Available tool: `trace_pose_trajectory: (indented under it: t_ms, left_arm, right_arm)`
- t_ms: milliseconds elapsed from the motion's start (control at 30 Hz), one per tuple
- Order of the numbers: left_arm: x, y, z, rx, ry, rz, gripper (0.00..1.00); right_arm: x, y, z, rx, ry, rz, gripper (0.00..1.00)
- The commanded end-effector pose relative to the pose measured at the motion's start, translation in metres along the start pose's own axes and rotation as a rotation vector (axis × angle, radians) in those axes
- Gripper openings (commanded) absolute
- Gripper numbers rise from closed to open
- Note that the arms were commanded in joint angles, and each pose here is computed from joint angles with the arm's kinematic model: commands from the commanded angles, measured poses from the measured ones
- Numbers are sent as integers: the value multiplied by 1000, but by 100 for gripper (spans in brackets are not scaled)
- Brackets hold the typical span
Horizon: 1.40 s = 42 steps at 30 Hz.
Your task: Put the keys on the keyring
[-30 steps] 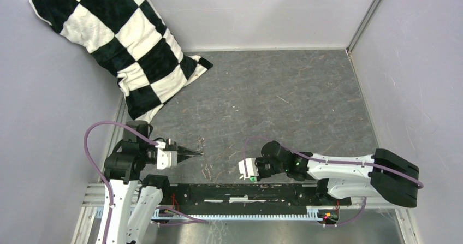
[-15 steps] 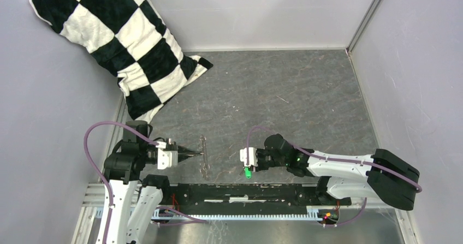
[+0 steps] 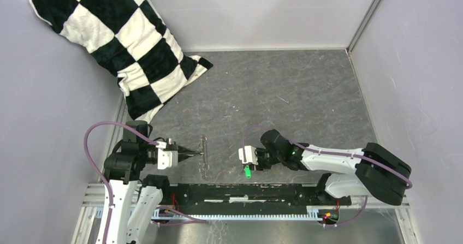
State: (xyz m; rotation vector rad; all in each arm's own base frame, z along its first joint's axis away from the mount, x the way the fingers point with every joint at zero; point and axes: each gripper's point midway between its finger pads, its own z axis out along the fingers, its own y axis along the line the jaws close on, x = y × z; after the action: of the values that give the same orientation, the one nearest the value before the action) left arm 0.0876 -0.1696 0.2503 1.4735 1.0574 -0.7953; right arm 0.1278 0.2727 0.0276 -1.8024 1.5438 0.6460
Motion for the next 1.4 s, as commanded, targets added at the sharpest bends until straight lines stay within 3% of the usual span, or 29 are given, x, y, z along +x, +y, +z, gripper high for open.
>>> trace_pose_trajectory:
  t_ms: [0,733,1000,1167,1300,1367]
  left_arm:
    - [-14,4,-1,-2,-24,40,2]
    - [-14,5,-3,-17,-5,75,2]
    - [-15,5,-4,-21,1,85,2]
    - [-15,6,-4,-22,2,91,2]
    - [-15,6,-4,-27,9,94,2]
    - [-15,6,-4,-28,9,94,2]
  right_arm:
    - [-10,-11,2,-19,-1,-47,43]
    - [-17,-11,13,-89,-119,-82,36]
    - [-12,0,12,-136,-103,-60,21]
    - [-9,2,13,-145,-92,-50,17]
    - [-11,-1,12,-141,-82,-42,1]
    - [-18,-6,8,-121,-87,-38,1]
